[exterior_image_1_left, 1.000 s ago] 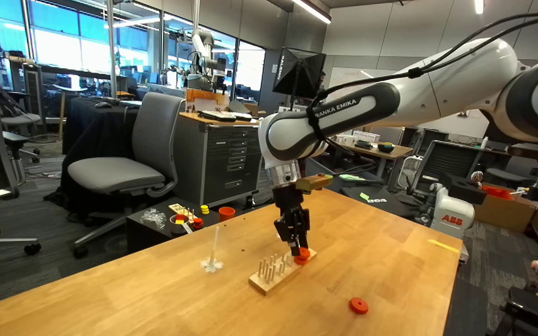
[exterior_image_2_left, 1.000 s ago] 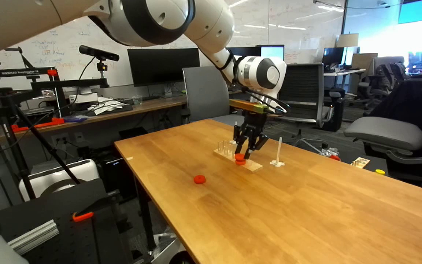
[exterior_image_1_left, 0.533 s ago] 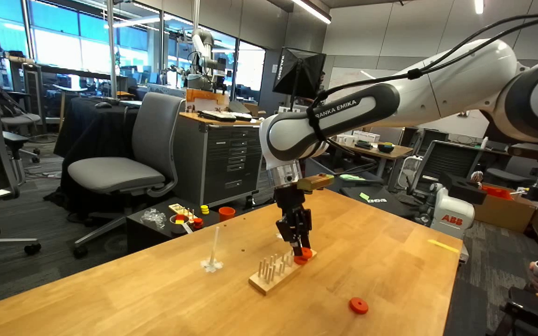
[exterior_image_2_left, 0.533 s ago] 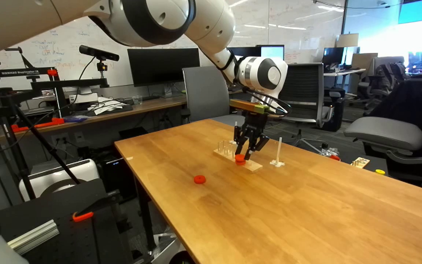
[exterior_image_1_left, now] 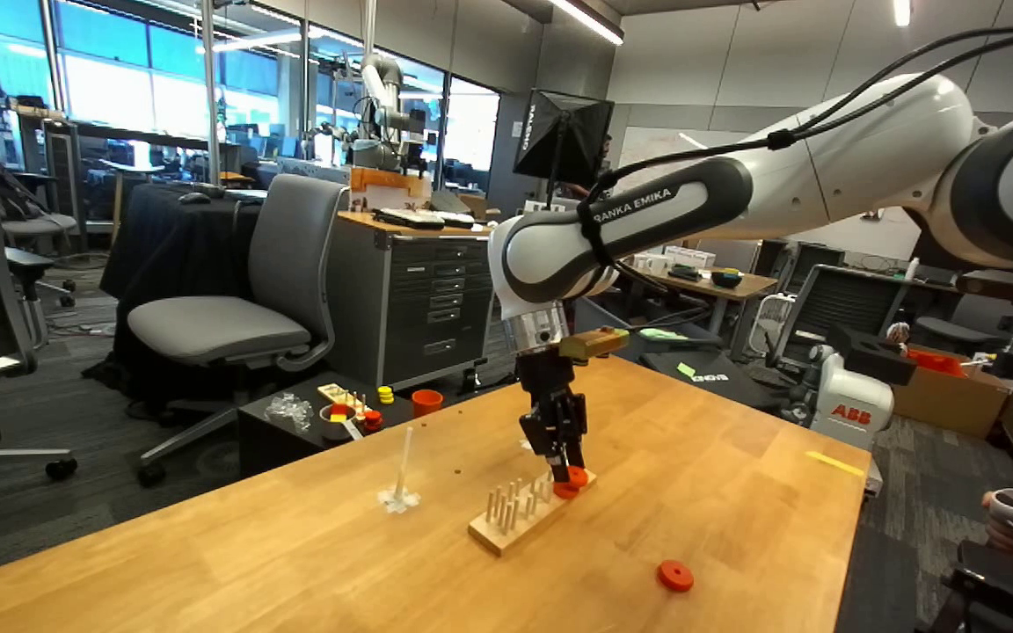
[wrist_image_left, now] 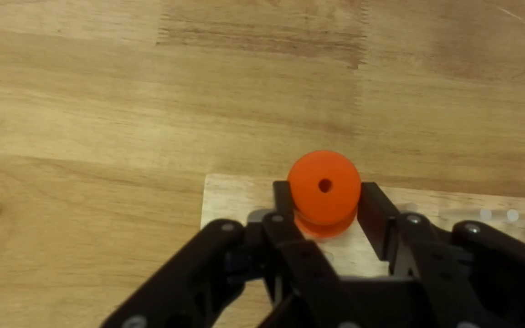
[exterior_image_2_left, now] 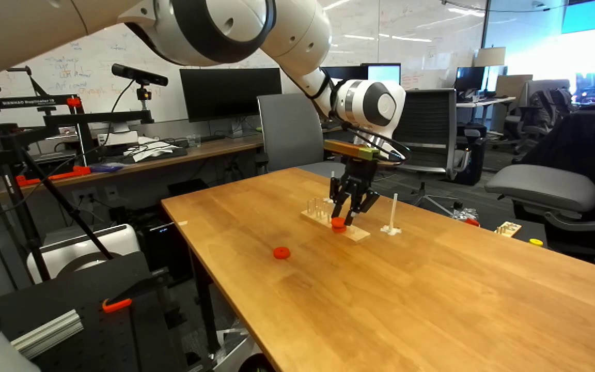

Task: Pick up two orange small objects from the table and put them on top of each other on the wooden holder.

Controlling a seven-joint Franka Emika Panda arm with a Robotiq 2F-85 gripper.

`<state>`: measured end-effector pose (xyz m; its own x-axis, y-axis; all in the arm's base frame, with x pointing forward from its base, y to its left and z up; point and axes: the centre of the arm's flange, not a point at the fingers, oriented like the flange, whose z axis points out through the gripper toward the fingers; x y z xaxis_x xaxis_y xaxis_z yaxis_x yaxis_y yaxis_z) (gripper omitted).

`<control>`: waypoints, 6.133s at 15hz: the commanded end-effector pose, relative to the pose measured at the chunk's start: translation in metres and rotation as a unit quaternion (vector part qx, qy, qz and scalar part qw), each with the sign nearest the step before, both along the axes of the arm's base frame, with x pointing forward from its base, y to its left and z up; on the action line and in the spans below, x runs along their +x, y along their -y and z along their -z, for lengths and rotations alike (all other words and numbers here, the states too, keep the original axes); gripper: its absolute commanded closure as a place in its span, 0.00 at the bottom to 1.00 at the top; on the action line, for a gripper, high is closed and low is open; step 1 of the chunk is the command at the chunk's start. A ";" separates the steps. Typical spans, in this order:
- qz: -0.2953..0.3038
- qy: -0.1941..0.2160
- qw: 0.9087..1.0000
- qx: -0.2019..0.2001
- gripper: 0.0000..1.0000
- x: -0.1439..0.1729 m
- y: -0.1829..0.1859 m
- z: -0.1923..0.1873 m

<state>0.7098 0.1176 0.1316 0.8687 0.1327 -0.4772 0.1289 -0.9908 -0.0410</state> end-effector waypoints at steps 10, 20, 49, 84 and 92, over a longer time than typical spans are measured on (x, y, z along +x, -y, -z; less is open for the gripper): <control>0.002 -0.002 1.000 0.002 0.84 0.013 -0.011 0.005; -0.004 -0.003 1.000 0.007 0.84 0.008 -0.012 -0.001; -0.009 0.006 1.000 0.022 0.84 0.010 -0.014 -0.013; -0.023 0.005 0.999 0.024 0.84 0.006 -0.019 -0.011; -0.025 0.011 0.999 0.030 0.84 0.010 -0.019 -0.022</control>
